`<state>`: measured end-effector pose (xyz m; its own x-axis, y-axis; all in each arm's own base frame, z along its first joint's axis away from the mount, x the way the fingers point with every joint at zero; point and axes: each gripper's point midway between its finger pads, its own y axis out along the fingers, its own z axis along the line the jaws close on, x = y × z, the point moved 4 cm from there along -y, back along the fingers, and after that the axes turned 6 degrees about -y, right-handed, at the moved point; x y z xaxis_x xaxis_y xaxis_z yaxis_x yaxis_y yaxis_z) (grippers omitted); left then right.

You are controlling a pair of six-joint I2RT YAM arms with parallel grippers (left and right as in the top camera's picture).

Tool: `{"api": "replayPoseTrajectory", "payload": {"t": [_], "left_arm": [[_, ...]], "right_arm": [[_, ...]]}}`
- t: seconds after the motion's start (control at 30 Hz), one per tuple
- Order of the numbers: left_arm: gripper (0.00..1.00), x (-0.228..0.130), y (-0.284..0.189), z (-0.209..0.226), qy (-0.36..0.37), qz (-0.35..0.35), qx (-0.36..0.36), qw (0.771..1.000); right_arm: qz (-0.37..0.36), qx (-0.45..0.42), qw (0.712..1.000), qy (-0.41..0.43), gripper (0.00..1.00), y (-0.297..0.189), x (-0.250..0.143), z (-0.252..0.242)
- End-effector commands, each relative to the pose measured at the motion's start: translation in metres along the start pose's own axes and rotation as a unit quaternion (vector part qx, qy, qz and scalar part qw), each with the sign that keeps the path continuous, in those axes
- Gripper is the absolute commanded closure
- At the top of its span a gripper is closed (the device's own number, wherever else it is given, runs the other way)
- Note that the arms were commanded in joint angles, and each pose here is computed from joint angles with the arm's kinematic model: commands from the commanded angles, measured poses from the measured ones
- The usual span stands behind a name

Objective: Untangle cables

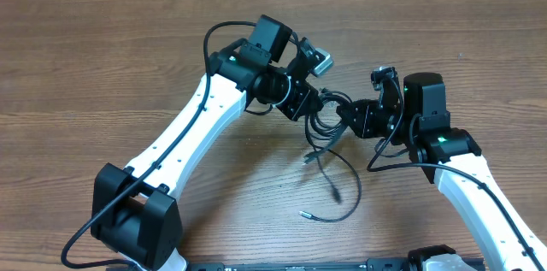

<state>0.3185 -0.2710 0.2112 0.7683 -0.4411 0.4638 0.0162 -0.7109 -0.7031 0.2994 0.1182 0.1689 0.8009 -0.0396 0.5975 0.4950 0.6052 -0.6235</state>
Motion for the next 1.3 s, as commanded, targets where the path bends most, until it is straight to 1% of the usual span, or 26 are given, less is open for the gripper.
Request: {"api": "replayPoseTrajectory", "payload": {"t": [0.0,0.03,0.07,0.1,0.13,0.2,0.27,0.33,0.4,0.47,0.53,0.6,0.7,0.73,0.8,0.9,1.07,1.27], "left_arm": [[0.91,0.013,-0.022,0.0,0.019,-0.032,-0.004,0.999],[0.69,0.013,-0.024,0.009,0.015,-0.032,0.02,0.999],[0.44,0.012,-0.025,0.017,0.011,-0.031,0.045,0.998],[0.33,0.011,-0.027,0.024,0.007,-0.029,0.067,0.997],[0.31,0.009,-0.029,0.03,0.0,-0.026,0.085,0.996],[0.31,0.006,-0.032,0.037,-0.014,-0.022,0.102,0.994],[0.32,0.003,-0.033,0.039,-0.022,-0.016,0.103,0.994],[0.36,0.001,-0.033,0.039,-0.025,-0.012,0.103,0.994],[0.44,0.0,-0.033,0.039,-0.027,-0.01,0.102,0.994],[0.53,0.0,-0.033,0.038,-0.027,-0.009,0.101,0.994],[0.69,0.0,-0.032,0.037,-0.029,-0.009,0.097,0.995],[0.78,0.0,-0.031,0.034,-0.029,-0.009,0.086,0.996],[0.76,0.0,-0.031,0.031,-0.029,-0.01,0.076,0.997],[0.71,0.0,-0.031,0.031,-0.028,-0.01,0.075,0.997],[0.67,0.0,-0.031,0.031,-0.028,-0.01,0.075,0.997],[0.65,0.0,-0.031,0.031,-0.029,-0.01,0.074,0.997],[0.63,0.0,-0.031,0.029,-0.028,-0.01,0.068,0.997],[0.64,0.0,-0.029,0.023,-0.027,-0.01,0.047,0.998]], "right_arm": [[0.002,-0.023,1.0,0.006,0.96,-0.003,0.002,-0.005],[0.005,-0.014,1.0,0.007,0.96,-0.003,0.001,-0.003],[0.007,-0.004,1.0,0.007,0.96,-0.003,0.0,0.0],[0.007,0.005,1.0,0.006,0.96,-0.003,0.001,0.002],[0.008,0.012,1.0,0.005,0.96,-0.003,0.001,0.004],[0.008,0.021,1.0,0.005,0.96,-0.003,0.001,0.007],[0.007,0.022,1.0,0.004,0.96,-0.003,0.001,0.007],[0.008,0.023,1.0,0.004,0.96,-0.003,0.001,0.007],[0.008,0.033,0.999,0.003,0.96,-0.003,0.001,0.01],[0.005,0.041,0.999,0.001,0.96,-0.003,0.003,0.012],[0.003,0.041,0.999,0.001,0.96,-0.003,0.004,0.012],[0.002,0.041,0.999,0.001,0.96,-0.003,0.004,0.012],[0.004,0.05,0.999,0.0,0.96,-0.003,0.003,0.014],[0.004,0.057,0.998,-0.001,0.96,-0.003,0.004,0.016],[0.004,0.071,0.997,-0.002,0.96,-0.004,0.004,0.02],[0.004,0.093,0.996,-0.006,0.96,-0.005,0.005,0.026],[0.006,0.101,0.995,-0.007,0.96,-0.005,0.005,0.028],[0.006,0.102,0.995,-0.006,0.96,-0.005,0.004,0.028]]}}
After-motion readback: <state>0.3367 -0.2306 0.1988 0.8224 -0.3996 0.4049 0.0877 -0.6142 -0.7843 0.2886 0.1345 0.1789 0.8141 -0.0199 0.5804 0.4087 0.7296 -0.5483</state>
